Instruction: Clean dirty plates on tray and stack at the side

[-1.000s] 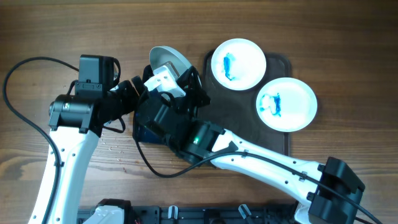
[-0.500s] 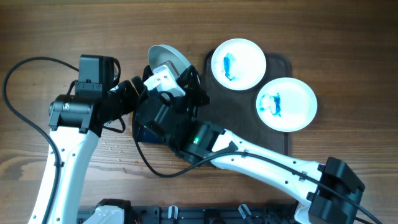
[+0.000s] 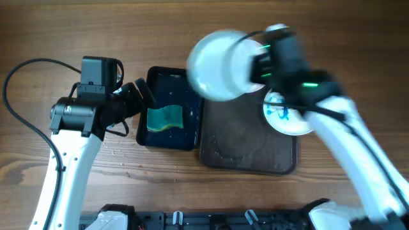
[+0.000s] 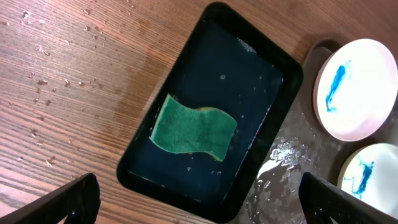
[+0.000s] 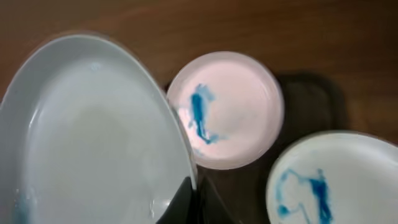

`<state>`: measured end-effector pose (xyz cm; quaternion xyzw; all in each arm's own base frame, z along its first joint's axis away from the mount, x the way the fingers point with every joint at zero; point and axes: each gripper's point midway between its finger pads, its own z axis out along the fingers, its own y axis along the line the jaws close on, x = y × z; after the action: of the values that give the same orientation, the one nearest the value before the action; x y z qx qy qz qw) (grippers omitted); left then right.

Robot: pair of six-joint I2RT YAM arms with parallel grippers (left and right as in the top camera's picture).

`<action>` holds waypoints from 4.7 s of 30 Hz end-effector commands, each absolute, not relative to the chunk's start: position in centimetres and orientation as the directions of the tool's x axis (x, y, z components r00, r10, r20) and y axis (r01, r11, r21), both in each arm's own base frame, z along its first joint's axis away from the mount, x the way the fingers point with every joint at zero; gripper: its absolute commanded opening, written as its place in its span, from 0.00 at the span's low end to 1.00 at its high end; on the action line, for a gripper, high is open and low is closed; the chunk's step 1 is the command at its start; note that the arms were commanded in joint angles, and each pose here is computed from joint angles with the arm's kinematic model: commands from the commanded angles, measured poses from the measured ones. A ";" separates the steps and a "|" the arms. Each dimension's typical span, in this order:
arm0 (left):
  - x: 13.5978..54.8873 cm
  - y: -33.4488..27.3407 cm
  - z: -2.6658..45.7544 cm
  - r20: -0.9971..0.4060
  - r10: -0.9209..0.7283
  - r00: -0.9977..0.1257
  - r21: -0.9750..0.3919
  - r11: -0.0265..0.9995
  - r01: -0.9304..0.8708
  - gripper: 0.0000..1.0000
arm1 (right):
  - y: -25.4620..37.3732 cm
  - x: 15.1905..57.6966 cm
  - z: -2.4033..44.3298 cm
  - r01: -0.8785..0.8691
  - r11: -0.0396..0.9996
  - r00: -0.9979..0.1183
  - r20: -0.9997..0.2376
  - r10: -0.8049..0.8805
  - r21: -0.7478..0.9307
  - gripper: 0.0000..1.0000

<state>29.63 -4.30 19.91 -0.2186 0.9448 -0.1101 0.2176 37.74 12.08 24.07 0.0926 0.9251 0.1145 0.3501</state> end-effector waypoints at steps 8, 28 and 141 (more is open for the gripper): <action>29.7 -4.3 20.7 -0.376 -0.461 -0.804 -0.322 0.879 -0.353 1.00 | -17.0 30.7 18.3 0.766 0.580 -0.473 -0.368 0.800 0.277 0.04; 29.7 -4.3 20.7 -0.376 -0.461 -0.804 -0.322 0.879 -0.353 1.00 | -19.6 26.2 7.0 0.810 0.574 -0.572 -0.050 0.819 0.122 0.41; 32.7 -28.3 -1.6 -0.163 -0.011 -0.987 -0.261 0.965 0.032 0.04 | 6.5 27.5 -2.5 0.160 0.982 -0.987 -0.011 0.162 0.099 0.07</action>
<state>31.22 -33.06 1.45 0.0578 0.9690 -0.2284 0.0740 29.01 8.30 -0.17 0.0625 0.9921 0.1003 0.0426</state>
